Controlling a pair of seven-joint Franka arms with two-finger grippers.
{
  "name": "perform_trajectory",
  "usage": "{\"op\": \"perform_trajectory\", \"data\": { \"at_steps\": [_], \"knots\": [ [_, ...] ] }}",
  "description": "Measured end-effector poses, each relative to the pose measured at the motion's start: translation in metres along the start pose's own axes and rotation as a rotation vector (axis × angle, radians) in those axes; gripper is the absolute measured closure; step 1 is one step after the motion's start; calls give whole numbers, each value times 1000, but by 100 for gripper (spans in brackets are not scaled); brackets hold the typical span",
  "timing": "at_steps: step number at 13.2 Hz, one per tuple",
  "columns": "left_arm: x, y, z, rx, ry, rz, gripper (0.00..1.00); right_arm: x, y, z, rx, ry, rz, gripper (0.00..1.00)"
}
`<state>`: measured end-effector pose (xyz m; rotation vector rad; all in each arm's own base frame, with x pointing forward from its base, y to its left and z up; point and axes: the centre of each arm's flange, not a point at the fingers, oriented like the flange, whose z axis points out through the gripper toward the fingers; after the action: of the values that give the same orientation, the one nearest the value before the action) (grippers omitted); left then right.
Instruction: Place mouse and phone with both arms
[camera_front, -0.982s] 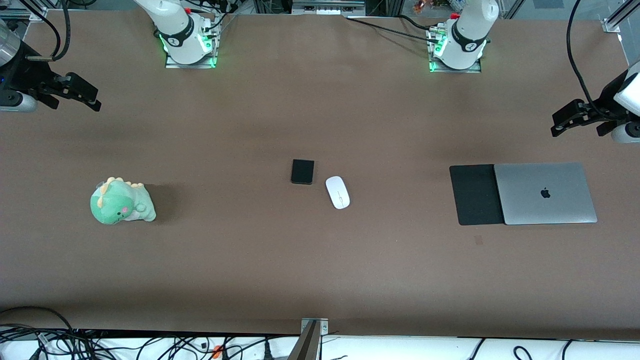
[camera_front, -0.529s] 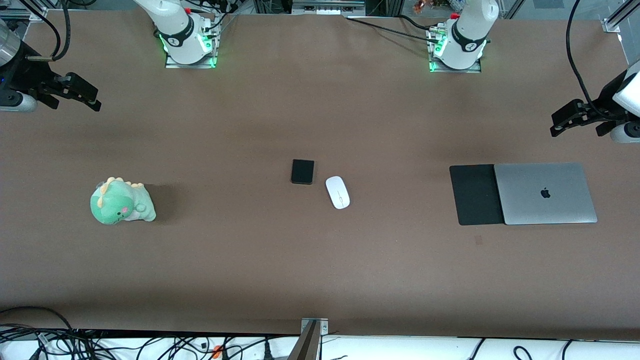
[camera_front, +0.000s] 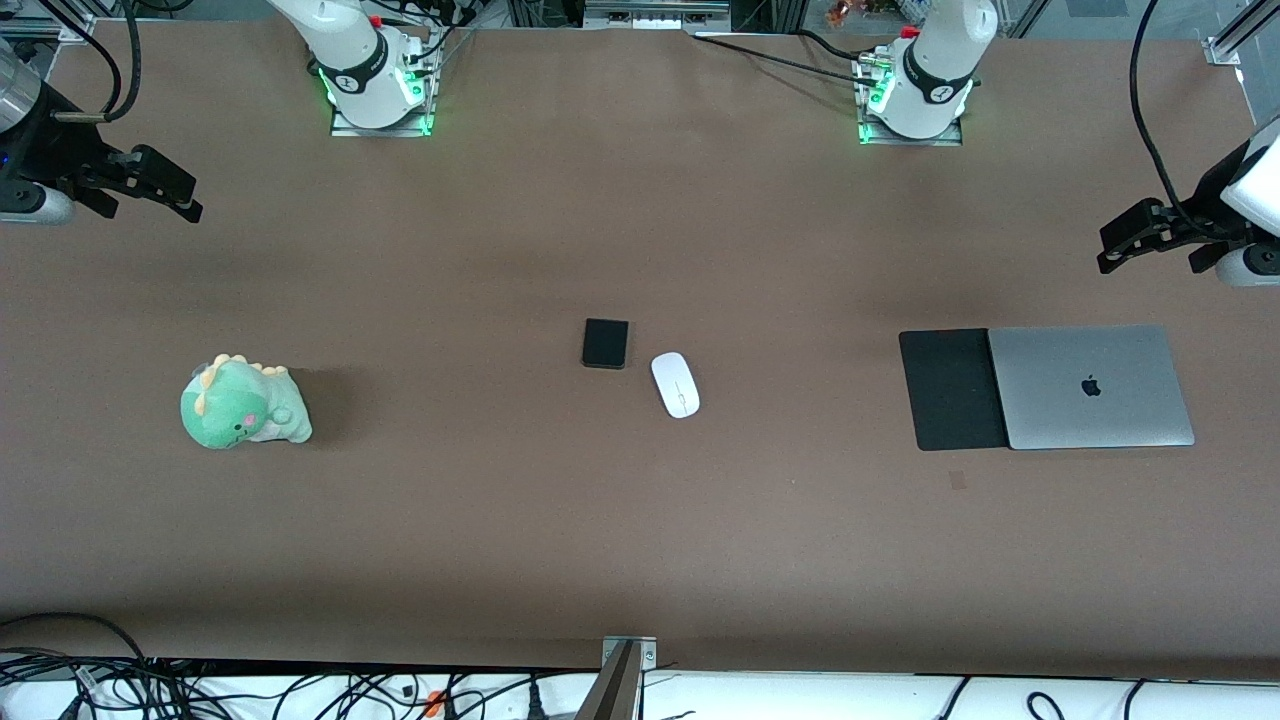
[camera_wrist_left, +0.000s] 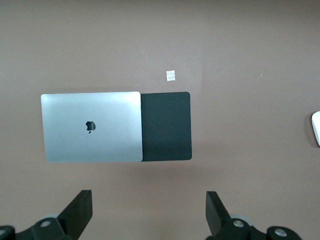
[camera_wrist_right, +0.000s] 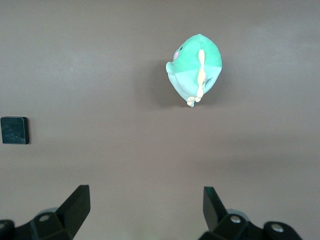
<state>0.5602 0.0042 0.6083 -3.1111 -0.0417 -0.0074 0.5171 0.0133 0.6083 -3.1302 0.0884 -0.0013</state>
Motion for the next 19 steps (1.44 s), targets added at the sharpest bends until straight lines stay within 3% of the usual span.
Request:
{"op": "perform_trajectory", "data": {
  "at_steps": [12, 15, 19],
  "knots": [
    [22, 13, -10, -7, 37, 25, 0, 1, 0, 2, 0, -3, 0, 0],
    [21, 13, 4, -75, -37, 11, 0, 2, -1, 3, 0, -7, -2, 0],
    [25, 13, 24, -97, -97, -5, 0, 2, -3, 4, 0, -7, -6, 0]
  ]
}}
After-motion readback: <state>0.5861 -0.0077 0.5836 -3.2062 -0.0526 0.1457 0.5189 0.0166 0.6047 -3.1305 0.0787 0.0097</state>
